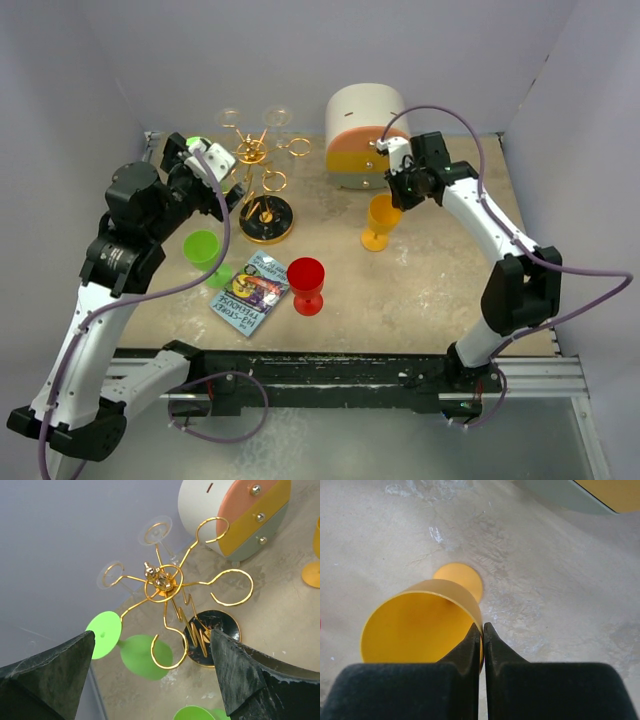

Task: Place the wine glass upside down on the wine glass rack

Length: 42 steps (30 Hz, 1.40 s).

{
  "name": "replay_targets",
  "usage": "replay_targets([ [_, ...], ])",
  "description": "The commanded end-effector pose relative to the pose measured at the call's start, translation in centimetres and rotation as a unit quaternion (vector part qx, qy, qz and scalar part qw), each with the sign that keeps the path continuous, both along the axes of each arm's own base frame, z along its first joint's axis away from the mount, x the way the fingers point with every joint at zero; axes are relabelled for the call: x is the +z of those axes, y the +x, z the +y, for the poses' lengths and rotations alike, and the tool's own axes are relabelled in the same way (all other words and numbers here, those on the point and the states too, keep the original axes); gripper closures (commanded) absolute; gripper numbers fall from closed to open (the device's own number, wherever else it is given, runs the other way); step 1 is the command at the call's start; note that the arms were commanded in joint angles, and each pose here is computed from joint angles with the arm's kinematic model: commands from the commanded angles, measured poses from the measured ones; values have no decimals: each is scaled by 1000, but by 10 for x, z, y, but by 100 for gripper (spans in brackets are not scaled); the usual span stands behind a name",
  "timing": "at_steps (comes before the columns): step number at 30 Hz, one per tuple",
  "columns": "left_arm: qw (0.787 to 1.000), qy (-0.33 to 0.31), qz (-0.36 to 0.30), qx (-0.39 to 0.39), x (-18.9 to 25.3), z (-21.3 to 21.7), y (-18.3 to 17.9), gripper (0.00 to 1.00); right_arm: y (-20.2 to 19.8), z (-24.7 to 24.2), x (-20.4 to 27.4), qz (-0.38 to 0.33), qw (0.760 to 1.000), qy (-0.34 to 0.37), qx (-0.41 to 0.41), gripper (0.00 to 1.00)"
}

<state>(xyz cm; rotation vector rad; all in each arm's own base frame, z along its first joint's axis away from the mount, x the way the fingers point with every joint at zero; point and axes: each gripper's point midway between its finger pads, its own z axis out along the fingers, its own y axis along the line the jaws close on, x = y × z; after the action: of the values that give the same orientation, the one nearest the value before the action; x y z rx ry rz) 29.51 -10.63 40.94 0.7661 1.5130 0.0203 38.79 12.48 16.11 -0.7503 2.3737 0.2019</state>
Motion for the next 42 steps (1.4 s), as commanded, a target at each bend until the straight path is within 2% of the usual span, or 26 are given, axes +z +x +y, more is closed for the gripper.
replay_targets([
  [1,1000,-29,-2,-11,1,1,-9,1,10,10,55,-65,997,39,4,100],
  [6,998,-67,3,-10,7,10,-19,1,10,11,96,-114,992,54,19,100],
  [10,996,-86,35,0,6,16,-18,1,5,3,128,-142,988,62,26,100],
  [17,995,-57,59,54,-14,38,-15,1,-9,-48,156,-175,981,85,-20,100],
  [28,991,-54,66,100,-23,63,-9,1,-57,-62,212,-246,967,69,-8,100],
  [35,991,-71,77,80,-19,53,-1,1,-67,-75,239,-282,957,66,-28,100],
  [42,990,-97,83,52,-13,40,9,1,-95,-65,278,-331,937,105,-25,100],
])
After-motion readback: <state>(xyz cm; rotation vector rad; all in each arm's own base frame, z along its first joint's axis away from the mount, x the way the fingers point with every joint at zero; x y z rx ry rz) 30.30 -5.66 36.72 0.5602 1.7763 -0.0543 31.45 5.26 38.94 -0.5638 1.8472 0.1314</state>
